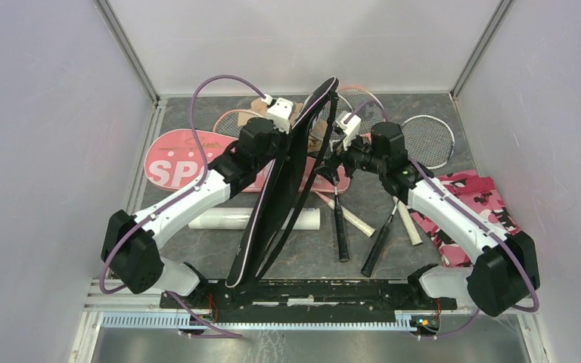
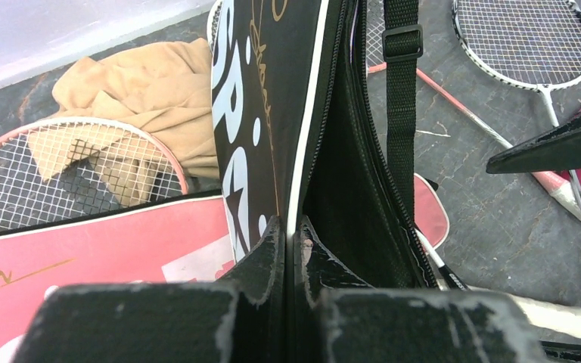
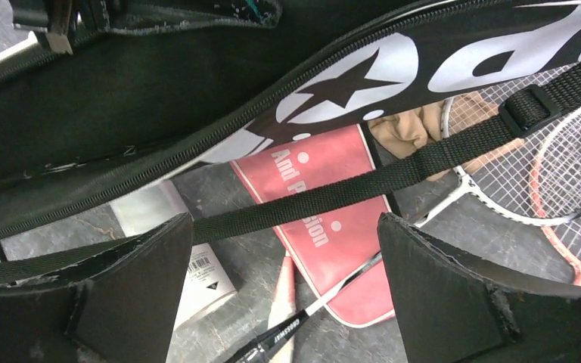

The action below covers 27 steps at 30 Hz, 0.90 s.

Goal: Pack up the badminton gear
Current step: Open the racket bag at the center of the board.

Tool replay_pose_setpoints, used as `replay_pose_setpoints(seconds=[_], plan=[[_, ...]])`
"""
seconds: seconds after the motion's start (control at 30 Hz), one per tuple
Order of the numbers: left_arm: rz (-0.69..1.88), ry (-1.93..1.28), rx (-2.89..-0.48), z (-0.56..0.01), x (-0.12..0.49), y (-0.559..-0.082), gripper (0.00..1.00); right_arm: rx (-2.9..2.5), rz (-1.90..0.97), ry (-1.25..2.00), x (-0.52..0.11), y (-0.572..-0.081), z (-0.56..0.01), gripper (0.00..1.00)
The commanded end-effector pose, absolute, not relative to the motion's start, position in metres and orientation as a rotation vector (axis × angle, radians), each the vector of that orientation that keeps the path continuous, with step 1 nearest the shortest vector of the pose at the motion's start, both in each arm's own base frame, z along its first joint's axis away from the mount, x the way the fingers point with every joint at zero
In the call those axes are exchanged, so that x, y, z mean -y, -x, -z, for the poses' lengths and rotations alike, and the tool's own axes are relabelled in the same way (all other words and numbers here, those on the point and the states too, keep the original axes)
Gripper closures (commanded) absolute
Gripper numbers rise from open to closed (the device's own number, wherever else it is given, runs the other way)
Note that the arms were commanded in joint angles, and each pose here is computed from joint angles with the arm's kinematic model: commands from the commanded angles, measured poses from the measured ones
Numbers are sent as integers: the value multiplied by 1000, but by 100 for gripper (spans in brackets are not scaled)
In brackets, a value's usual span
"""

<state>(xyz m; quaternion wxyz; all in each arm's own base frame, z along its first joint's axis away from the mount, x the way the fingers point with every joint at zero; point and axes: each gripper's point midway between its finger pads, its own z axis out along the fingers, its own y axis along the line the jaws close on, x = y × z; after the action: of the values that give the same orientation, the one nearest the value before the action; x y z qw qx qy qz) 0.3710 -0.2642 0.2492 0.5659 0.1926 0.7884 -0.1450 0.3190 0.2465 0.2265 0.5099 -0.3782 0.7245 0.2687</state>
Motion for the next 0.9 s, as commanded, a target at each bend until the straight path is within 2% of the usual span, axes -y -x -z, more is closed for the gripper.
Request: replay_pose_setpoints(seconds=[0.0,0.33,0.53,0.87], plan=[[451,-305,-1705,-300,265,-372,98,-1648,-731,820,-260,-328,-259,3],[510,-311,-1743,-278,274,-368,98,-1717,-873,727,-286,-353,-264,2],[527,-322,-1749,-275,277,-366,98,-1789,-891,670,-292,-366,-249,4],[524,-331,-1755,-270,279,-366,98,-1760,-1026,647,-301,-351,-262,4]])
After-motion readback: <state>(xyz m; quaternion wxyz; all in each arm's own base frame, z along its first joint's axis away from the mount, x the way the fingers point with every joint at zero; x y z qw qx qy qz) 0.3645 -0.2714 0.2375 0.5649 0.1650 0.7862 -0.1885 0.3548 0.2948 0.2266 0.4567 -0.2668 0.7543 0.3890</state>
